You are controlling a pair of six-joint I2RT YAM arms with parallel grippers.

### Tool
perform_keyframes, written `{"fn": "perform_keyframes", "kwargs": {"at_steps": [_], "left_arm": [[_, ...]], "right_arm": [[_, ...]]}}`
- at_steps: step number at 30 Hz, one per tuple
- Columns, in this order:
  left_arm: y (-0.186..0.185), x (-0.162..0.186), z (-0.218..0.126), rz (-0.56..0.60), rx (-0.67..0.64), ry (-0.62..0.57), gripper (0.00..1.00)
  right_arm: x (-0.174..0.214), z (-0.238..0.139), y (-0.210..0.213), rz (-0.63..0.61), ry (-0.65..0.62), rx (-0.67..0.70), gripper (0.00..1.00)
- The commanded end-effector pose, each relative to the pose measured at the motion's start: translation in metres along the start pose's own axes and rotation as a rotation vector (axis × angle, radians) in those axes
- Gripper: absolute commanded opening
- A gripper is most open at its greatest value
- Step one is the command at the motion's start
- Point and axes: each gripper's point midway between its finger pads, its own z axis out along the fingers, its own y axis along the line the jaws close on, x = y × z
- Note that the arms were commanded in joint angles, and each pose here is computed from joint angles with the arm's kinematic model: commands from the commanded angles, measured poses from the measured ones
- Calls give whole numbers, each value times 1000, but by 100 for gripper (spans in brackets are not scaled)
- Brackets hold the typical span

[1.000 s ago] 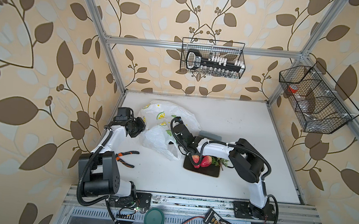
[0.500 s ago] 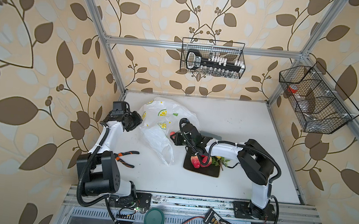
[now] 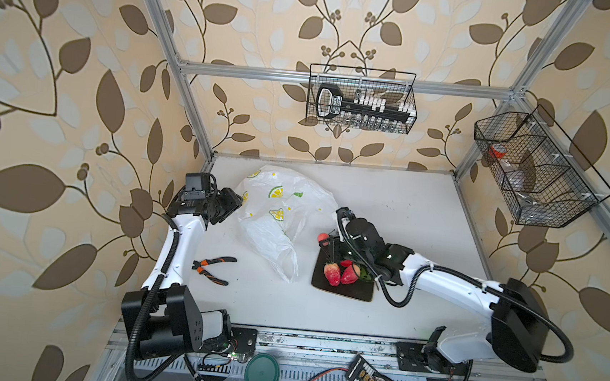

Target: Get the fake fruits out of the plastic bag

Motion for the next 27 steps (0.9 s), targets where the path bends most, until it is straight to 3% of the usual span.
{"fn": "perform_keyframes", "kwargs": {"at_steps": [1, 7, 16, 27], "left_arm": [[-16, 12, -20, 47, 21, -7, 58], [-32, 59, -40, 137, -5, 52, 64], [-25, 122, -76, 230, -75, 143, 68], [-43, 182, -78, 411, -101, 255, 71]], "right_arm": [[42, -11, -39, -35, 139, 163, 28], [56, -10, -54, -11, 185, 228, 30], [68, 12, -66, 3, 240, 295, 37], [67, 18, -68, 12, 238, 304, 50]]}}
